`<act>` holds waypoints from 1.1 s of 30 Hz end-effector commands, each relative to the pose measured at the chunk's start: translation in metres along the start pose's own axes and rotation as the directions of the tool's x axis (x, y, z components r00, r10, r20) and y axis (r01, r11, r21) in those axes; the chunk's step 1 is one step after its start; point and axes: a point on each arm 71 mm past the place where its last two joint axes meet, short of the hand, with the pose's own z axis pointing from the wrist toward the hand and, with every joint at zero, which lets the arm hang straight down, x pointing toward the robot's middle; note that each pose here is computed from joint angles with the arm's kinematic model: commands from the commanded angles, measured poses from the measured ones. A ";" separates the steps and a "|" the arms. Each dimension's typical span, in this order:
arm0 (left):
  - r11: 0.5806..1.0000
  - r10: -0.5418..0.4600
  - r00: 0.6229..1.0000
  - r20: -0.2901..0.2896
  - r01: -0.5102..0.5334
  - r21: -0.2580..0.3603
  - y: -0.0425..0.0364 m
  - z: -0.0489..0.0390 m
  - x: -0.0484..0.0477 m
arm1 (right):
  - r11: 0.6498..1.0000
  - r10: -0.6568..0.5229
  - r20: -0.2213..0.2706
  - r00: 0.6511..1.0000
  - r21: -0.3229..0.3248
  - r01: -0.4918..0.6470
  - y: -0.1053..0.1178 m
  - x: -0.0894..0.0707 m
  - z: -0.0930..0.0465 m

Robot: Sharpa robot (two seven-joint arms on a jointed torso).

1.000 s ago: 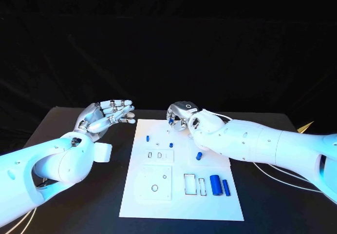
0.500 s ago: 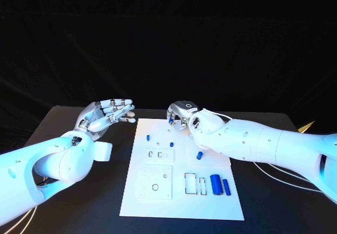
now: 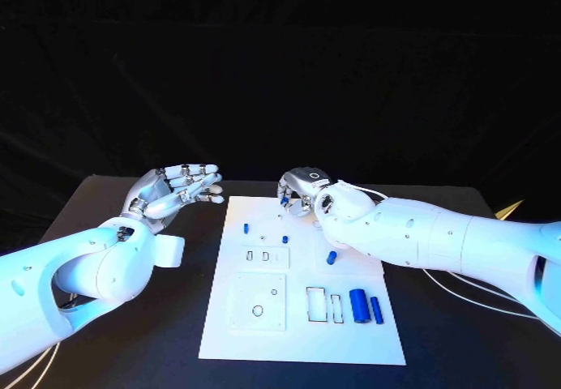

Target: Assemble the parts on the task board

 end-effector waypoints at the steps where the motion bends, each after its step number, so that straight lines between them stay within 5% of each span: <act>1: 1.000 -0.005 1.000 -0.019 0.005 0.009 -0.0015 0.0006 0.0018 | 1.000 -0.006 -0.029 1.000 -0.002 0.006 0.000 0.006 -0.002; 33: 1.000 -0.001 1.000 -0.012 0.002 0.009 -0.0013 0.0010 -0.0017 | 1.000 -0.002 -0.034 0.999 0.000 0.002 -0.002 0.007 -0.004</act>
